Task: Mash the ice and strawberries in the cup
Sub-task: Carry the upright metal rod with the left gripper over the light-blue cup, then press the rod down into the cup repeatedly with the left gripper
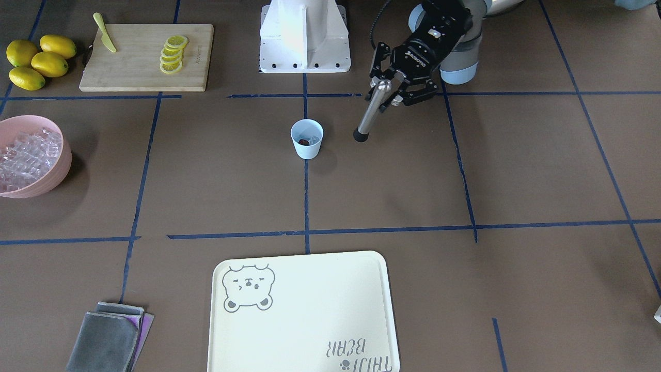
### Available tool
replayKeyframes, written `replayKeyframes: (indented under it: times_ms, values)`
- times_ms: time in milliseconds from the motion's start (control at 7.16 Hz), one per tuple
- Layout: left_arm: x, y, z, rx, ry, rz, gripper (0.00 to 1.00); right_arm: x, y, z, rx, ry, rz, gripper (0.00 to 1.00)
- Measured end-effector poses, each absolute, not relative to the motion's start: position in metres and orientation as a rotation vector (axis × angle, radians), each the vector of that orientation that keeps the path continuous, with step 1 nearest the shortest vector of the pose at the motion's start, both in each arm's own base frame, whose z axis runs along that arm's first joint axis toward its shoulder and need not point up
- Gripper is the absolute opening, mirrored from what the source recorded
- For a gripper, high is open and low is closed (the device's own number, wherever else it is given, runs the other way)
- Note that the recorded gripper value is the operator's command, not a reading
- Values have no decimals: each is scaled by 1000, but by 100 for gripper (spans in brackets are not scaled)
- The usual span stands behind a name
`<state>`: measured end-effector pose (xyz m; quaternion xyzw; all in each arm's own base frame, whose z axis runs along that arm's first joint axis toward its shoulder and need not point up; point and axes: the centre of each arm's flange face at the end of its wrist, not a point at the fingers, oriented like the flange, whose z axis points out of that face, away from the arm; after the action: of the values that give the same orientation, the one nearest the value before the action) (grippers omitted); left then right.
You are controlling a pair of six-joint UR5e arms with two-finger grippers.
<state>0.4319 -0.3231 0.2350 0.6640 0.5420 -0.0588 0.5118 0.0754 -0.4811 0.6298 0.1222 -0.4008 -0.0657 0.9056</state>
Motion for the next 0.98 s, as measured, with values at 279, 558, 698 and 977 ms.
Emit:
replayKeyframes:
  times_ms: [279,558,698,977]
  values:
    - [471,-281,225,1566,1295,-153,0,76,-481,630,253,-824,-135,99]
    - [491,-269,197,1579,1280,-154,0,76,-481,630,252,-818,-135,99]
    - [494,-272,189,1590,1273,-155,0,76,-481,631,251,-816,-135,99]
    - [489,-289,188,1616,1246,-167,0,76,-481,630,253,-816,-135,99]
